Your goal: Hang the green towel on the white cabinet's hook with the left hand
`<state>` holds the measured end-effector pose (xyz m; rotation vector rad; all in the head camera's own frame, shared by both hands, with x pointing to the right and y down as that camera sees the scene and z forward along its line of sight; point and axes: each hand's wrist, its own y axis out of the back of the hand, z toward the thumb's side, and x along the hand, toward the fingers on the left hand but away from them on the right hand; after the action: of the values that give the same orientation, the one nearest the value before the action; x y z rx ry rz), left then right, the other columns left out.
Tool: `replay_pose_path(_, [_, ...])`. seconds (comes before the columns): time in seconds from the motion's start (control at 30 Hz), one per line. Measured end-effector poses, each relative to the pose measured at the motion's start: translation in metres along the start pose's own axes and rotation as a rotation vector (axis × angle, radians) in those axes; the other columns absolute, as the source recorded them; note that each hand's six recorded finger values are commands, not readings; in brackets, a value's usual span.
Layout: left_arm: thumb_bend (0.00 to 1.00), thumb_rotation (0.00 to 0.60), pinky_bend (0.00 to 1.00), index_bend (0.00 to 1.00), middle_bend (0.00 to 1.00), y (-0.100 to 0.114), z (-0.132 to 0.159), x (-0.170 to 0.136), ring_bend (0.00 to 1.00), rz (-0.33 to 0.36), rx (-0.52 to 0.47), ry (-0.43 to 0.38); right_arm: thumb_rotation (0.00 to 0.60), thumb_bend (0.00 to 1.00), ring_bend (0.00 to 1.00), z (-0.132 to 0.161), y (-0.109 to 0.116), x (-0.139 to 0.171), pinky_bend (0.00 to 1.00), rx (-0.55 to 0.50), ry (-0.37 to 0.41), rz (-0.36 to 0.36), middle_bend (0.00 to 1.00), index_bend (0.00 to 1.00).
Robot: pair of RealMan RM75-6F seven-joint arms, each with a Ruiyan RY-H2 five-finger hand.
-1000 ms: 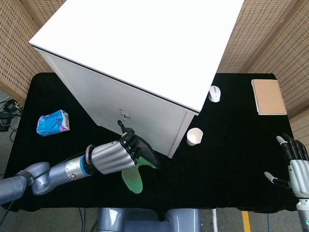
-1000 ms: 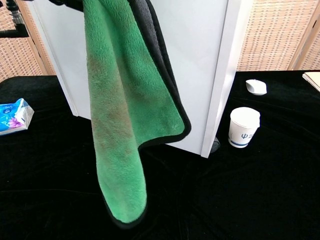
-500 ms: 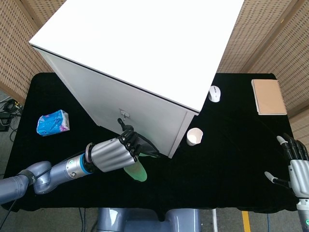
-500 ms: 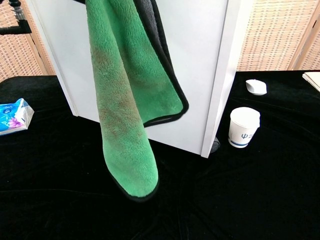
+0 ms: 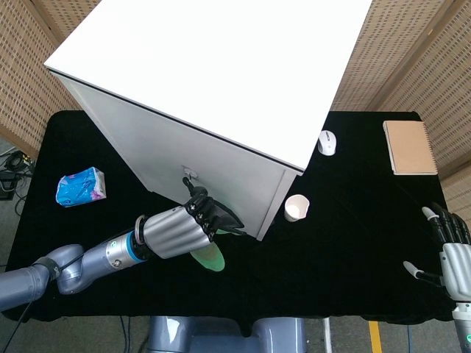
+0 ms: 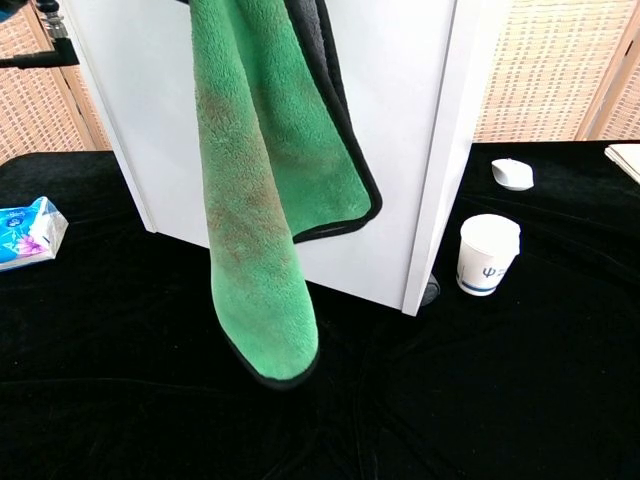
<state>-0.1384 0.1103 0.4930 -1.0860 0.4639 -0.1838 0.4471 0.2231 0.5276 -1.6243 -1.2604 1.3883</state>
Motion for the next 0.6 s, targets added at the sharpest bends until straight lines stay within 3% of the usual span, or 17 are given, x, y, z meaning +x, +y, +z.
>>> replay_pose_path(0.2, [0.36,0.600,0.54,0.88,0.86,-0.005,0.004,0.000,0.66,-0.011,0.001,-0.003,0.600,0.07,0.00,0.000,0.000,0.000,0.00,-0.001,0.003,0.000,0.00,0.00])
replay_pose_path(0.6, [0.36,0.600,0.54,0.88,0.86,-0.018,0.006,-0.036,0.66,-0.058,-0.004,0.003,0.600,0.07,0.00,0.002,-0.003,0.000,0.00,0.007,0.004,0.007,0.00,0.00])
